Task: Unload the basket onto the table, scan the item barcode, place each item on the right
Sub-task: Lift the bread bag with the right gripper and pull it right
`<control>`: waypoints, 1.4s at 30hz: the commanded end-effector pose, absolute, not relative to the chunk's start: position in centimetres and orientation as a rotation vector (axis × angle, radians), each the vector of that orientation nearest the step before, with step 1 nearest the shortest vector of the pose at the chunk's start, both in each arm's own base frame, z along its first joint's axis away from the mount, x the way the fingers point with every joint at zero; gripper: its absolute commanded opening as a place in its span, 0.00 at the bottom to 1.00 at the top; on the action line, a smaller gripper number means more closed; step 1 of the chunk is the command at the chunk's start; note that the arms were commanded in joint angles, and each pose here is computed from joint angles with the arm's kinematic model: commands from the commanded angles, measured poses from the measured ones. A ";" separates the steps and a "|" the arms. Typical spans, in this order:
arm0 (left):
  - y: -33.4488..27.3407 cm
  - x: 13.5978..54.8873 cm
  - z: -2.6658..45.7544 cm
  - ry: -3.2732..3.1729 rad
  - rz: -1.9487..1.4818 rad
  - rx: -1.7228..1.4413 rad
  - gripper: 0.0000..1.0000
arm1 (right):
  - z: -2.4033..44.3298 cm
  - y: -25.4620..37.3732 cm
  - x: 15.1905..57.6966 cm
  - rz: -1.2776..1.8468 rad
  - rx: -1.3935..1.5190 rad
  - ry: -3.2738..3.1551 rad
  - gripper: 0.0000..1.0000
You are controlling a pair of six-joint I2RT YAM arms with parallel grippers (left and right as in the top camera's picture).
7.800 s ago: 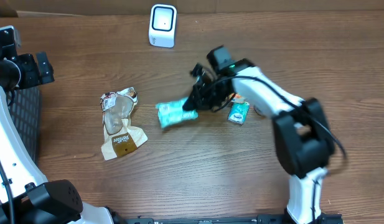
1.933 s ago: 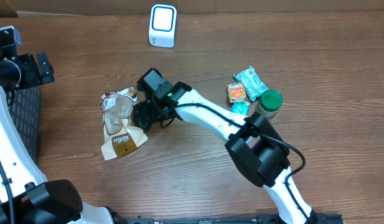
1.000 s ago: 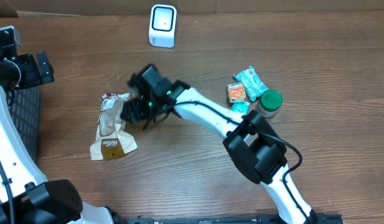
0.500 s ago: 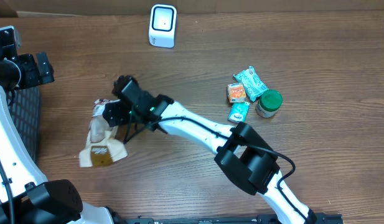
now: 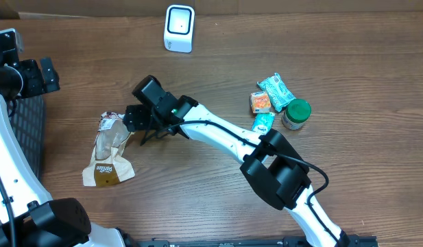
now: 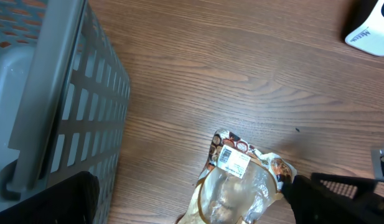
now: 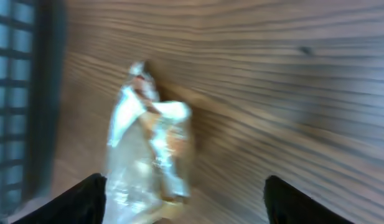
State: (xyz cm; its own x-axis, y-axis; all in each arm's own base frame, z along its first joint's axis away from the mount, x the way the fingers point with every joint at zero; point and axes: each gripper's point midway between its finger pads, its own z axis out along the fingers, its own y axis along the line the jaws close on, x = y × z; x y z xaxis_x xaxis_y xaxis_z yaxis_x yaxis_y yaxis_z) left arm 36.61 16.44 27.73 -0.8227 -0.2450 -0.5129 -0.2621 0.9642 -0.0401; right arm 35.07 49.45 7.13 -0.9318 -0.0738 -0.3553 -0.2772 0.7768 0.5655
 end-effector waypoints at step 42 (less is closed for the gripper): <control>16.4 36.7 28.1 2.572 0.056 -0.322 1.00 | 4.8 37.5 32.6 0.962 -1.012 2.822 0.92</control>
